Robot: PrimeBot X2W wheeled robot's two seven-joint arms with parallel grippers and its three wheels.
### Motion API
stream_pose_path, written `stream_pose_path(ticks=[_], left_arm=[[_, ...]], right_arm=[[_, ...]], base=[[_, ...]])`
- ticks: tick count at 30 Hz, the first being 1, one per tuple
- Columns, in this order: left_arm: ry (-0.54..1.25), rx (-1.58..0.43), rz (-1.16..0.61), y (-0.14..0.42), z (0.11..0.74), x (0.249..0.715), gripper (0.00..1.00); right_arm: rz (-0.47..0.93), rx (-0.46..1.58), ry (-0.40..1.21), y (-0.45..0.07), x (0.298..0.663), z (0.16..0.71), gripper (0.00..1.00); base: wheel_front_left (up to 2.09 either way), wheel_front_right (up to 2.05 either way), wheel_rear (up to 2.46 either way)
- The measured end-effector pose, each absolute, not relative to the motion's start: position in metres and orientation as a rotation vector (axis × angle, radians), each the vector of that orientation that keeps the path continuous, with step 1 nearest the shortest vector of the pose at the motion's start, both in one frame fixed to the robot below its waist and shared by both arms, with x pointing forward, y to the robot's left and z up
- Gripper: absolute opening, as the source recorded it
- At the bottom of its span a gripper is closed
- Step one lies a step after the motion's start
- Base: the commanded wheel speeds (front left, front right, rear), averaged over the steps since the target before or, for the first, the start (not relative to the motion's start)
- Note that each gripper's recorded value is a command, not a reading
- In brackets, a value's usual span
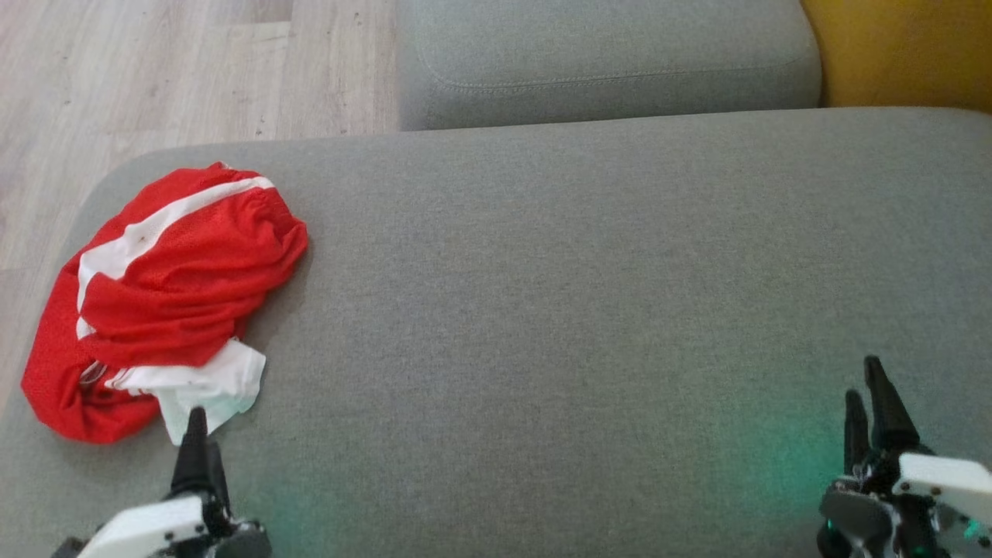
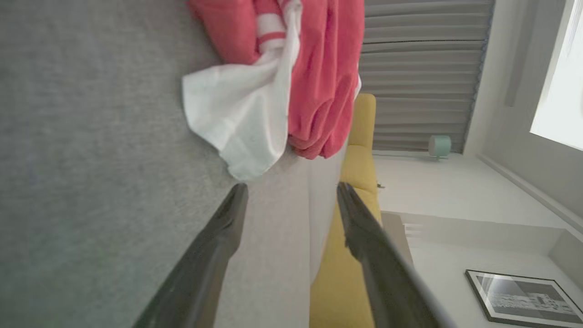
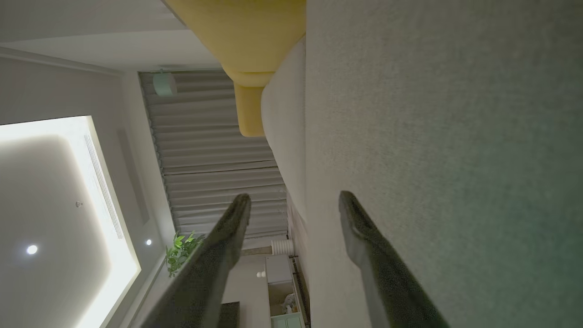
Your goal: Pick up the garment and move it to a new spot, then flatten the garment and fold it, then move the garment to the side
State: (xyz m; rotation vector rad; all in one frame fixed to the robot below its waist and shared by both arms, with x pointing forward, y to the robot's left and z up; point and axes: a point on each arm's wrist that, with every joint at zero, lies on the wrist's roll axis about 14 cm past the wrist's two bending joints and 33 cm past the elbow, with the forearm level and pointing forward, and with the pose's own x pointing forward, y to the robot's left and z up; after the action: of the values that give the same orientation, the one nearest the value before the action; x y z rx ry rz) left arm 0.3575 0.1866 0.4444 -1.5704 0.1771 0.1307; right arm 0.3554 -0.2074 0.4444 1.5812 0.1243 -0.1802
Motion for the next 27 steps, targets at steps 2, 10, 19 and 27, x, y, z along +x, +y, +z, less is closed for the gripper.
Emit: stream_pose_path(ticks=[2,10,19,27], left_arm=[[0.182,-1.568,0.146,0.187,0.44,0.354,1.0],[0.168,-1.513,0.135,0.187,0.446,0.355,1.0],[0.184,-1.377,0.118,0.181,0.451,0.355,1.0],[0.199,-1.24,0.089,0.173,0.455,0.355,1.0]], right_arm=[[-0.187,1.58,0.13,-0.207,0.352,0.442,1.0],[-0.164,1.543,0.133,-0.2,0.355,0.447,1.0],[-0.148,1.389,0.143,-0.198,0.354,0.449,1.0],[-0.115,1.261,0.145,-0.192,0.355,0.454,1.0]], base=[[0.0,0.0,0.0],[0.0,0.0,0.0],[0.0,0.0,0.0],[0.0,0.0,0.0]])
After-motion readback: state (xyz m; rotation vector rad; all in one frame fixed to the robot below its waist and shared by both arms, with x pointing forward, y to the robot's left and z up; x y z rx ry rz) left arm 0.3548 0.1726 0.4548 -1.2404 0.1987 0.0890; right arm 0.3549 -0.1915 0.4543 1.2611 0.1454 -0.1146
